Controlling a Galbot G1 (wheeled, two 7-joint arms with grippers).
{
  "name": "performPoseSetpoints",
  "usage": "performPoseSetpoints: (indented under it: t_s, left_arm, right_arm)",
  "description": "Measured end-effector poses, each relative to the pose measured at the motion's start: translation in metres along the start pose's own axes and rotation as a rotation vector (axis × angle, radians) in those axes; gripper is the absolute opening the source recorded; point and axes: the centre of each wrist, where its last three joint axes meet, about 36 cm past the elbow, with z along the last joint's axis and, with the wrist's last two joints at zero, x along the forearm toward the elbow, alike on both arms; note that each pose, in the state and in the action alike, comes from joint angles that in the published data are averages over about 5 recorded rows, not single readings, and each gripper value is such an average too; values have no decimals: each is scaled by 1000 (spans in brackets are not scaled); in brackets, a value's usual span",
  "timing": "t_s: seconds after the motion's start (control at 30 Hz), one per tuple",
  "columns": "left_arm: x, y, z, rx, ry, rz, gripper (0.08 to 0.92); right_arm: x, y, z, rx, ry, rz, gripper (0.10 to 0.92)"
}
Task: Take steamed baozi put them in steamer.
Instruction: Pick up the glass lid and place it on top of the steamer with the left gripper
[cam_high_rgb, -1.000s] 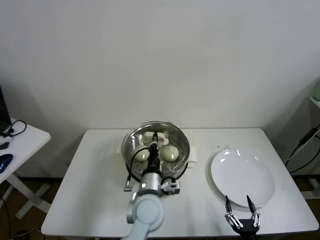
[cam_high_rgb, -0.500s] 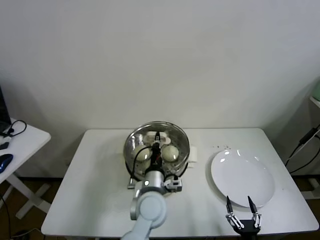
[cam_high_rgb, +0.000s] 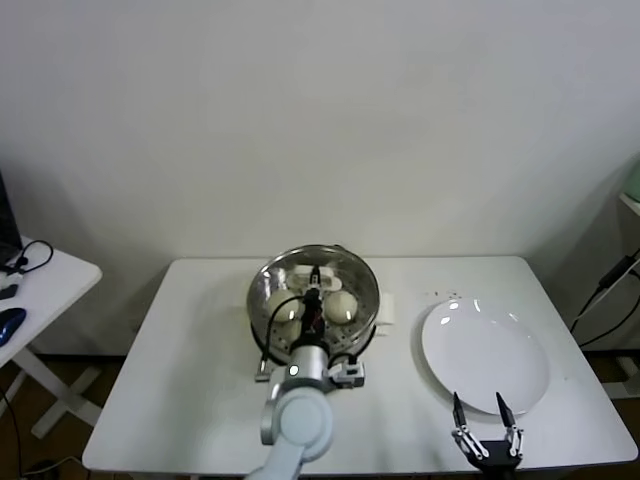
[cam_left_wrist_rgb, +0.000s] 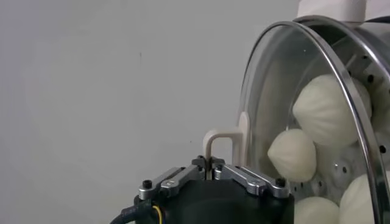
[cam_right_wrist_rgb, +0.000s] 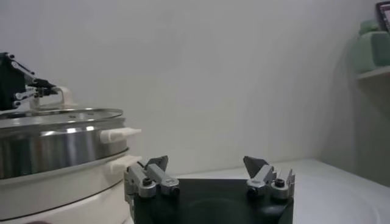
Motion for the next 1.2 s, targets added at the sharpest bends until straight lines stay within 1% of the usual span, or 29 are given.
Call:
performPoseSetpoints:
  t_s: [0.3,0.77,1.2]
  left_arm:
    - [4,-1,0,6,-2,0,134]
    - [3,-8,-3,-2,-12,3,134]
    - [2,-14,-2,-12,-9,4,134]
  right_arm:
    - [0,0,-2,0,-5,-1,823]
    - [-1,0,-2,1,-7,-2,823]
    - [-2,-1,-2,1,-12,-2,823]
